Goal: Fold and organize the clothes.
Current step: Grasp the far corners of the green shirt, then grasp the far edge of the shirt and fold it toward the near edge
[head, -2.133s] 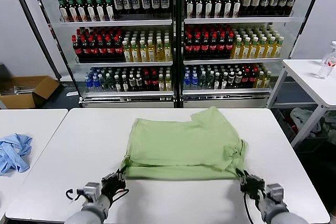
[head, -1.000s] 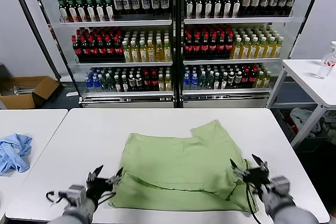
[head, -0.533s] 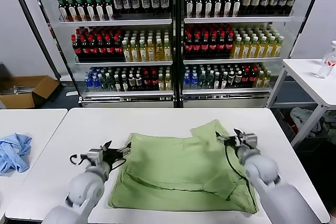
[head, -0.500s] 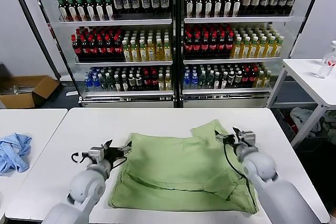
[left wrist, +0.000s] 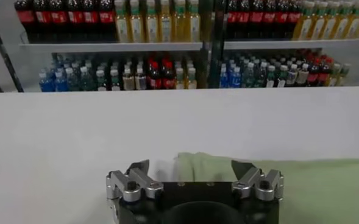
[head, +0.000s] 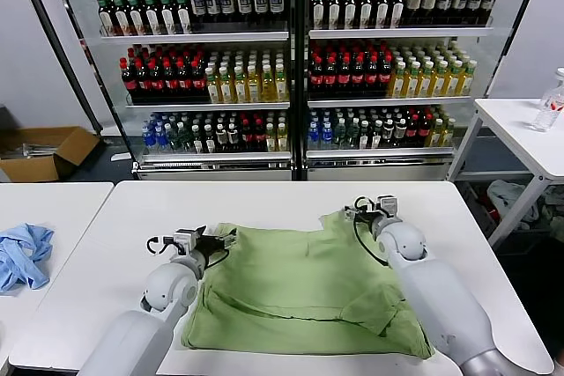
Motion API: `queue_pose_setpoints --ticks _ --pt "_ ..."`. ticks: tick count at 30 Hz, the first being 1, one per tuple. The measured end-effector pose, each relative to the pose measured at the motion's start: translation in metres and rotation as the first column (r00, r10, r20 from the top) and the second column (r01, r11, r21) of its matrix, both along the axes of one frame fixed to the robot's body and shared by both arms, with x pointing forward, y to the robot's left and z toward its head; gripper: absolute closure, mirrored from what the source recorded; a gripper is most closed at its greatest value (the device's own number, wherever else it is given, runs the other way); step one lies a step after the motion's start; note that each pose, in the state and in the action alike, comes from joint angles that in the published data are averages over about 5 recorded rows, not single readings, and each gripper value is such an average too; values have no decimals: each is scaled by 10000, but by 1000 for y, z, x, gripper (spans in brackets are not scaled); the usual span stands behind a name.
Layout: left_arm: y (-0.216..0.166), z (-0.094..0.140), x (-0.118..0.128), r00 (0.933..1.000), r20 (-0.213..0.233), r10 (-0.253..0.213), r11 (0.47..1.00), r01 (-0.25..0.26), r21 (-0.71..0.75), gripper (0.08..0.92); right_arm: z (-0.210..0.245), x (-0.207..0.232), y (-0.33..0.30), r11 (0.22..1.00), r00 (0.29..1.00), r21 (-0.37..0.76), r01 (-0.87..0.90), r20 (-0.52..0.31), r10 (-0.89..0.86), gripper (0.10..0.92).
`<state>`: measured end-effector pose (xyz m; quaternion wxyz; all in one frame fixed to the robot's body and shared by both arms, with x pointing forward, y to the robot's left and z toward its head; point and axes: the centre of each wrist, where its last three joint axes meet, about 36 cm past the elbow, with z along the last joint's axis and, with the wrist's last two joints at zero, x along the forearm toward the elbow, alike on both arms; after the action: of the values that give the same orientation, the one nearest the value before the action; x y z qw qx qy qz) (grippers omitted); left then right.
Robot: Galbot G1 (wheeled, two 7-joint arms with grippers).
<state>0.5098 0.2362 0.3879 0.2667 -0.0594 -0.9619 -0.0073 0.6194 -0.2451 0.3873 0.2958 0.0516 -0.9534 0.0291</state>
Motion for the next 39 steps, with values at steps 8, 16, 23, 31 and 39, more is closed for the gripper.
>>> queue_pose_setpoints --ticks 8,16,23,31,39 --pt "-3 -6 2 9999 -71 -85 10000 85 3 336 -10 0 0 10000 9997 -89 30 -230 -32 396" --pt "-4 -13 -2 9997 -152 -202 9998 201 -90 569 -16 -12 -3 9998 9997 -216 9 -240 -14 622" --pt "-2 -17 -7 9997 -124 -217 9994 213 -277 769 -16 -23 -2 9996 9999 -270 -52 95 54 830" --pt "6 -15 -12 9998 208 -74 9981 86 -611 909 -3 -34 -3 9999 9970 -15 -146 757 147 914" --pt "18 4 -25 9968 797 90 9956 -15 -933 911 32 -52 -14 9995 9861 257 -155 1656 111 914"
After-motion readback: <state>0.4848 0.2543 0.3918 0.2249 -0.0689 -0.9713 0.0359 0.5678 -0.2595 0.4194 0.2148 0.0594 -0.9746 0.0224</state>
